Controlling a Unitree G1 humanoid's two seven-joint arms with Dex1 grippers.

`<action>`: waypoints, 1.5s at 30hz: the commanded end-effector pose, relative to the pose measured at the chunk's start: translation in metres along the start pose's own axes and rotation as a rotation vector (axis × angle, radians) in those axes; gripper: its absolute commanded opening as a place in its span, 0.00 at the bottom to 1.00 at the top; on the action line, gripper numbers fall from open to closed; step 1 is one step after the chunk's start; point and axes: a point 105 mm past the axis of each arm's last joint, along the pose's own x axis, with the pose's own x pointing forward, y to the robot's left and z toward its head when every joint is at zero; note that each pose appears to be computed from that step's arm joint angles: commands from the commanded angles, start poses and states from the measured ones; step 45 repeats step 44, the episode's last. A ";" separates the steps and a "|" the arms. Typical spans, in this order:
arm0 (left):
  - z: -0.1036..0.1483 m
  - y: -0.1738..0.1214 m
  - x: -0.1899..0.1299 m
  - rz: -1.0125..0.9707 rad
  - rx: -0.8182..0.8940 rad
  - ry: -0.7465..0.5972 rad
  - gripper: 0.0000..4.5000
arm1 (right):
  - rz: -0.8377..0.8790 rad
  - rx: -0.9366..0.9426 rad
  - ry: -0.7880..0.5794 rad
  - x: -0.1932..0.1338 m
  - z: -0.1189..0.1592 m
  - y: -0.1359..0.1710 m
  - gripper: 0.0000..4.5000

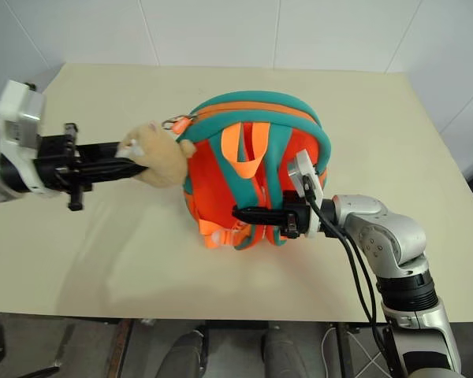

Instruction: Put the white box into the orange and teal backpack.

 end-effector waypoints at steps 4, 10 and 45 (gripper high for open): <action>-0.037 0.026 -0.024 0.117 0.040 0.134 0.23 | -0.008 -0.045 -0.038 -0.002 0.008 0.005 0.00; -0.110 0.009 0.010 0.042 -0.004 0.211 0.23 | -0.047 -0.041 -0.048 -0.005 0.007 0.004 0.00; -0.092 -0.024 0.011 0.046 -0.015 0.150 1.00 | -0.608 -0.332 0.157 -0.149 0.007 -0.012 1.00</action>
